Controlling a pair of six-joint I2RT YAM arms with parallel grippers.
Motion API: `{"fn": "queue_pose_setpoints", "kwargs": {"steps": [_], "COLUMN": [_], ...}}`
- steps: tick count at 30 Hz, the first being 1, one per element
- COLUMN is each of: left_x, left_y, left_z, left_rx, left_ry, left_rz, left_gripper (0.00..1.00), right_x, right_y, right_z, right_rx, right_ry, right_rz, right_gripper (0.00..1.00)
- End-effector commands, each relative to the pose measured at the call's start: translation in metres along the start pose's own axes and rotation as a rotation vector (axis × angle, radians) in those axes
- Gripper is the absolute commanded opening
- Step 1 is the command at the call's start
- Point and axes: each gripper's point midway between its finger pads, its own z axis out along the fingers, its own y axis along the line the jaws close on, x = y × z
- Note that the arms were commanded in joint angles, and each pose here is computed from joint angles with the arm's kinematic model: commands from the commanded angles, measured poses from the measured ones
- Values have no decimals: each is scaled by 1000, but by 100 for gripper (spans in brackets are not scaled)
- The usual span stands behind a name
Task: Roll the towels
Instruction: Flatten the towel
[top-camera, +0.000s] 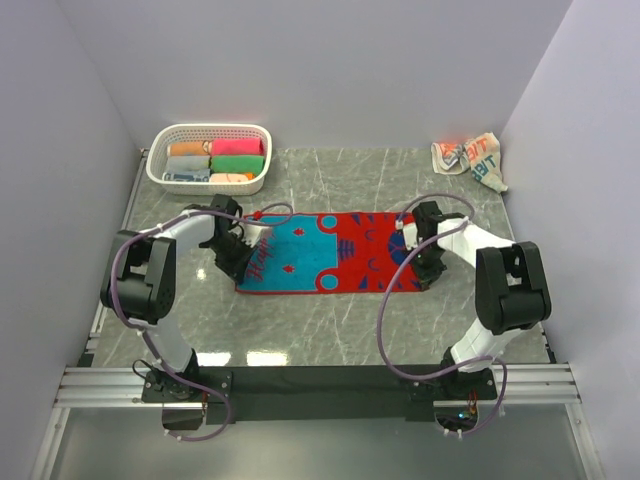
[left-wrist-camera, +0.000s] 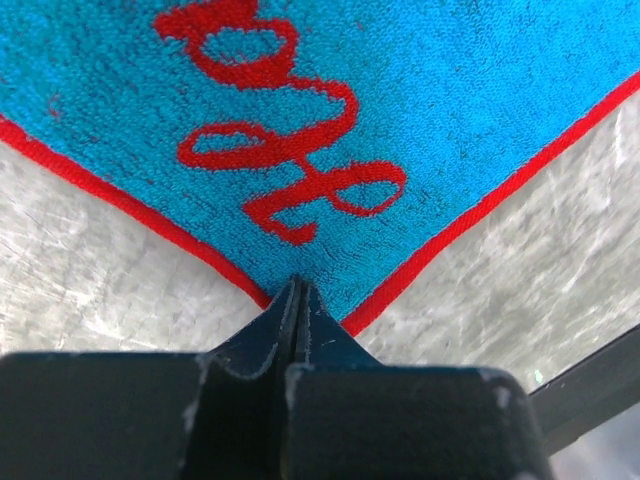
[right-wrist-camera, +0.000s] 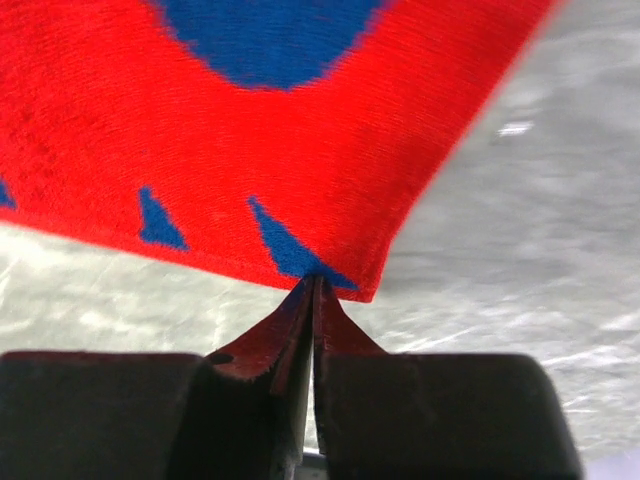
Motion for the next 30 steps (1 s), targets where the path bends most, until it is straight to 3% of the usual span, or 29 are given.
{"fn": "queue_pose_setpoints", "kwargs": {"steps": [1, 4, 5, 8, 13, 17, 20, 30], "left_x": [20, -12, -22, -61, -119, -139, -154, -163], "left_y": [5, -2, -3, -3, 31, 77, 97, 109], "left_z": [-7, -26, -33, -59, -99, -97, -92, -79], "left_rx": [-16, 27, 35, 41, -43, -190, -246, -229], "left_ry": [88, 1, -24, -136, -332, -365, -420, -476], "left_rz": [36, 45, 47, 63, 33, -27, -51, -112], "left_gripper": [1, 14, 27, 45, 51, 34, 29, 34], "right_x": [4, -23, -32, -68, -127, -161, -180, -214], "right_y": [20, 23, 18, 7, -34, -56, -67, -90], "right_z": [-18, -40, -48, -80, -103, -94, -82, -35], "right_rx": [-68, -109, -105, -107, -13, 39, 65, 118], "right_ry": [11, -71, -103, -215, -348, -372, -376, -356], "right_rz": [-64, -46, -37, -17, 33, 83, 118, 195], "right_gripper": [11, 34, 45, 60, 58, 44, 40, 41]}}
